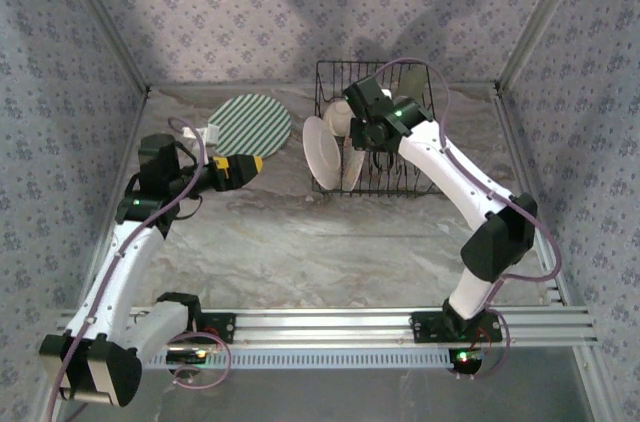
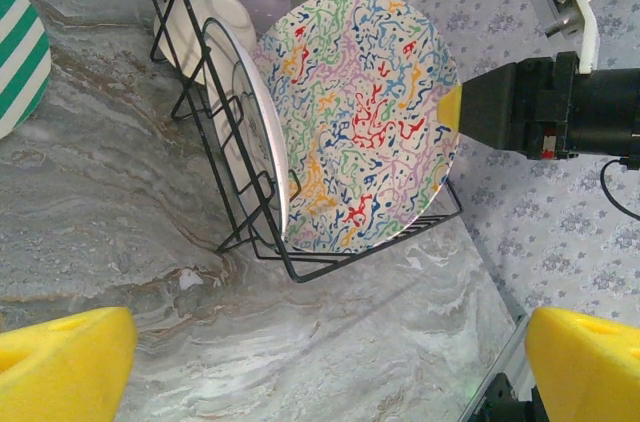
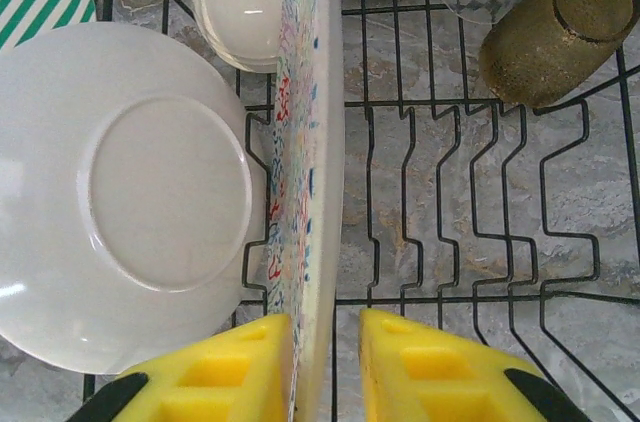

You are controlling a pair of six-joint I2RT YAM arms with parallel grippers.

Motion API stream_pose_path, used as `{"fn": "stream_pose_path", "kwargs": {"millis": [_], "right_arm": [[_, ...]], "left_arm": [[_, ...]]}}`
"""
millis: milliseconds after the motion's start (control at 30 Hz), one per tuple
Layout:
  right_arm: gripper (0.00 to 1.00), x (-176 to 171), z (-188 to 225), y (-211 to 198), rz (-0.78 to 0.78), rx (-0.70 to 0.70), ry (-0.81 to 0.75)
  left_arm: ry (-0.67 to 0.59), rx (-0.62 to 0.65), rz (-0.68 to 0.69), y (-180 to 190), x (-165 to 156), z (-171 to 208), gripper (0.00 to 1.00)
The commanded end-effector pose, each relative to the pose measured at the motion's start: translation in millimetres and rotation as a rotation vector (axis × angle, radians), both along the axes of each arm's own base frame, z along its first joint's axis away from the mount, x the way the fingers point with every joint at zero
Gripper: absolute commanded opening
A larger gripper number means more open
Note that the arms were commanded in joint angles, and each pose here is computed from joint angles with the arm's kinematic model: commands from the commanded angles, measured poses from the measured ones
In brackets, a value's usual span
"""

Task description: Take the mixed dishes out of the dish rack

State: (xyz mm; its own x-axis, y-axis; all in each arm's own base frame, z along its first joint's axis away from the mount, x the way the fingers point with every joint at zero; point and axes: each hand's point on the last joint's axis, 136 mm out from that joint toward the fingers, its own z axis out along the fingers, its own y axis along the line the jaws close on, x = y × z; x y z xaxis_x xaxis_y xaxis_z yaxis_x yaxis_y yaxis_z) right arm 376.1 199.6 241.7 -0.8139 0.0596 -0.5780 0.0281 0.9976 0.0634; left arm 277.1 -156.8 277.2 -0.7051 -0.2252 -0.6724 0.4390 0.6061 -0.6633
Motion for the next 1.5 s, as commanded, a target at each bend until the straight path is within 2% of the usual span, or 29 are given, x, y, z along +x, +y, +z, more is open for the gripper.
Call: {"fn": "stream_pose_path", "kwargs": {"millis": [0, 333, 800, 1467], "right_arm": [[0.21, -1, 4, -4, -0.019, -0.033, 0.0], [0.0, 0, 11, -7, -0.055, -0.055, -0.018], [0.0, -3, 43, -24, -0.194, -0.044, -0.102], [0.0, -17, 109, -52, -0.223, -0.03, -0.267]], "left_arm": [[-0.051, 0.001, -0.019, -3, -2, 8, 0.99], [-0.041, 0.004, -0.014, -4, -2, 5, 0.99], [-0.037, 0.009, -0.017, -7, -5, 5, 0.99], [-0.024, 0.011, -0.014, -7, -4, 1, 0.99]]}}
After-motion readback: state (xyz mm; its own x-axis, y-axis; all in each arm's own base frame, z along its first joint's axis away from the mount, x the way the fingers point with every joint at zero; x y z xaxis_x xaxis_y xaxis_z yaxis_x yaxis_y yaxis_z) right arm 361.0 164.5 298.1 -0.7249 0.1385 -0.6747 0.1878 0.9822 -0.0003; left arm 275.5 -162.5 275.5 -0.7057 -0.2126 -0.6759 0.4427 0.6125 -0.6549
